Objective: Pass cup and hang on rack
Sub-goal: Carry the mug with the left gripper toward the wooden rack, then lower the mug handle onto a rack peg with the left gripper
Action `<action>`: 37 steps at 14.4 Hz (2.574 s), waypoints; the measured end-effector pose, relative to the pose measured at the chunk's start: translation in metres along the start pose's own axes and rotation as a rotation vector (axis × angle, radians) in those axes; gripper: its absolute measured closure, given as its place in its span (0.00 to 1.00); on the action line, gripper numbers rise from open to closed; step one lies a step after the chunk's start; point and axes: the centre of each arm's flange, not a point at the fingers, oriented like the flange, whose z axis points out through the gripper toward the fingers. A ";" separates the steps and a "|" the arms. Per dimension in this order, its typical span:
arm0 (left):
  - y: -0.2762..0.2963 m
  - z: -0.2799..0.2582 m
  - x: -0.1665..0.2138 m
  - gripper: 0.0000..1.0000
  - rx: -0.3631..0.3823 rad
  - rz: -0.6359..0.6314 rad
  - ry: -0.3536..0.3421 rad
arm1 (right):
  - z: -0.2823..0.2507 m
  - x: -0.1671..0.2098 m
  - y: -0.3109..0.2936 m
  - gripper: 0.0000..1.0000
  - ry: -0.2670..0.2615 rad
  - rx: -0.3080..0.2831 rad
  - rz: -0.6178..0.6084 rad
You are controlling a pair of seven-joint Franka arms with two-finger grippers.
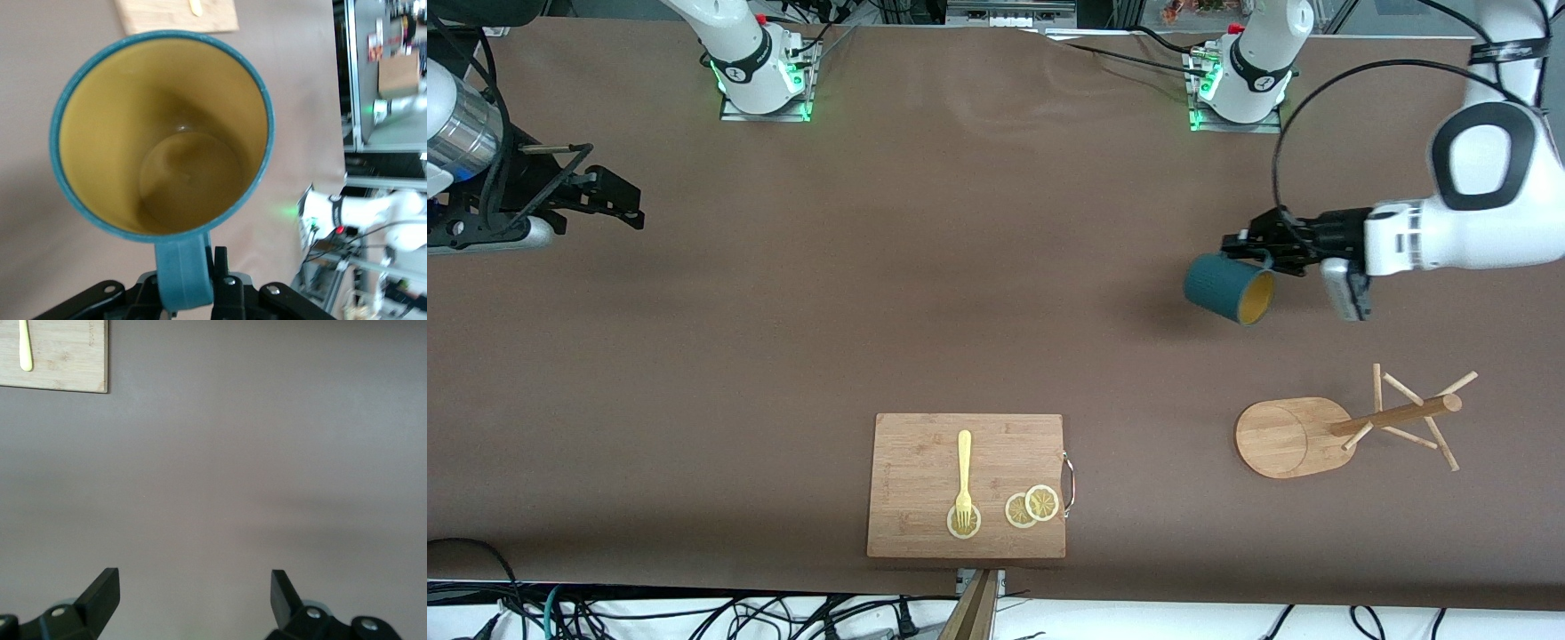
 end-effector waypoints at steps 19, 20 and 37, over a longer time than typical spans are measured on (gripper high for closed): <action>-0.124 -0.054 -0.037 0.79 -0.461 -0.394 0.202 | 0.000 0.000 -0.001 0.00 0.000 0.000 -0.001; -0.132 -0.051 -0.039 0.79 -0.475 -0.378 0.201 | 0.000 0.000 -0.001 0.00 0.000 0.000 -0.001; -0.179 -0.060 0.005 0.79 -0.548 -0.257 0.202 | 0.000 0.000 -0.001 0.00 0.000 0.000 -0.001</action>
